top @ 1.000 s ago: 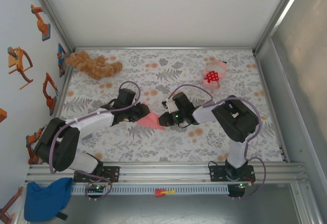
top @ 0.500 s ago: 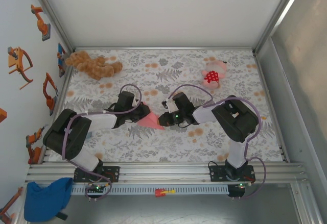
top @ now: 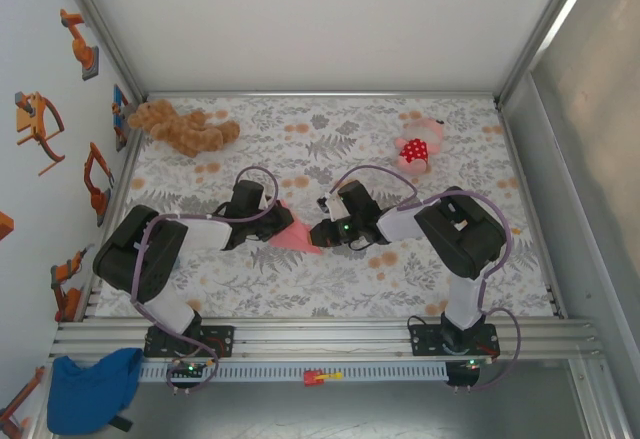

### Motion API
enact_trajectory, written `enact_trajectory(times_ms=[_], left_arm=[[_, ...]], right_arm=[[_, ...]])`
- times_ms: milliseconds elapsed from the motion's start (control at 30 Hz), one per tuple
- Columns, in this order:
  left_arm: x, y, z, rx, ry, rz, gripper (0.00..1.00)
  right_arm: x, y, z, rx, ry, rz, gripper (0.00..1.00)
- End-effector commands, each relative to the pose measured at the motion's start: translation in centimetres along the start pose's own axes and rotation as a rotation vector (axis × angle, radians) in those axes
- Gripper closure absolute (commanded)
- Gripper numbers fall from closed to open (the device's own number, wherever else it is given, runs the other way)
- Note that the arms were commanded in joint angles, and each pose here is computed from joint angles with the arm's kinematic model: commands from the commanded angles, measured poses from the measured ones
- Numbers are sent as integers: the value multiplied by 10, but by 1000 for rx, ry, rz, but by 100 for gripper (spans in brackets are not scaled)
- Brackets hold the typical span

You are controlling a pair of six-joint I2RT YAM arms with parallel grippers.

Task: Fold a paper plane with a square sheet of paper (pick it up from the middle)
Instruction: Fourth fold the wing at the center of the table.

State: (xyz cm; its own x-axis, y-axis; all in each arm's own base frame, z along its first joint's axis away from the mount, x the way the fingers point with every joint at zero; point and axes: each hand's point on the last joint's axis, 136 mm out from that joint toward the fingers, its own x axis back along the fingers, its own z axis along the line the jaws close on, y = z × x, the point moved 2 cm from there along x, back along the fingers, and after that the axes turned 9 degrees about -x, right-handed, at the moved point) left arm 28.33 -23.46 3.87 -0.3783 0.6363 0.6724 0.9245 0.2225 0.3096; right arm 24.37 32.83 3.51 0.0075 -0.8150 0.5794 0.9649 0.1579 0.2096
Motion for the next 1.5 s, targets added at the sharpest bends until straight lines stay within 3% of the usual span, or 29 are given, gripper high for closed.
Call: enact_trajectory(times_ms=[0,300,1167,1467], left_arm=[[-2,1,-3,7,-22,7,93],[0,1,-3,3,-26,11,93],[-4,0,-5,-2,-33,31,92],[1,1,-9,-9,-44,22,92]], right_arm=[[3,-8,-12,-57,-36,21,87],[23,-3,13,-46,-16,17,80],[21,-26,-23,-78,-152,76,85],[36,0,7,17,-128,-13,78]])
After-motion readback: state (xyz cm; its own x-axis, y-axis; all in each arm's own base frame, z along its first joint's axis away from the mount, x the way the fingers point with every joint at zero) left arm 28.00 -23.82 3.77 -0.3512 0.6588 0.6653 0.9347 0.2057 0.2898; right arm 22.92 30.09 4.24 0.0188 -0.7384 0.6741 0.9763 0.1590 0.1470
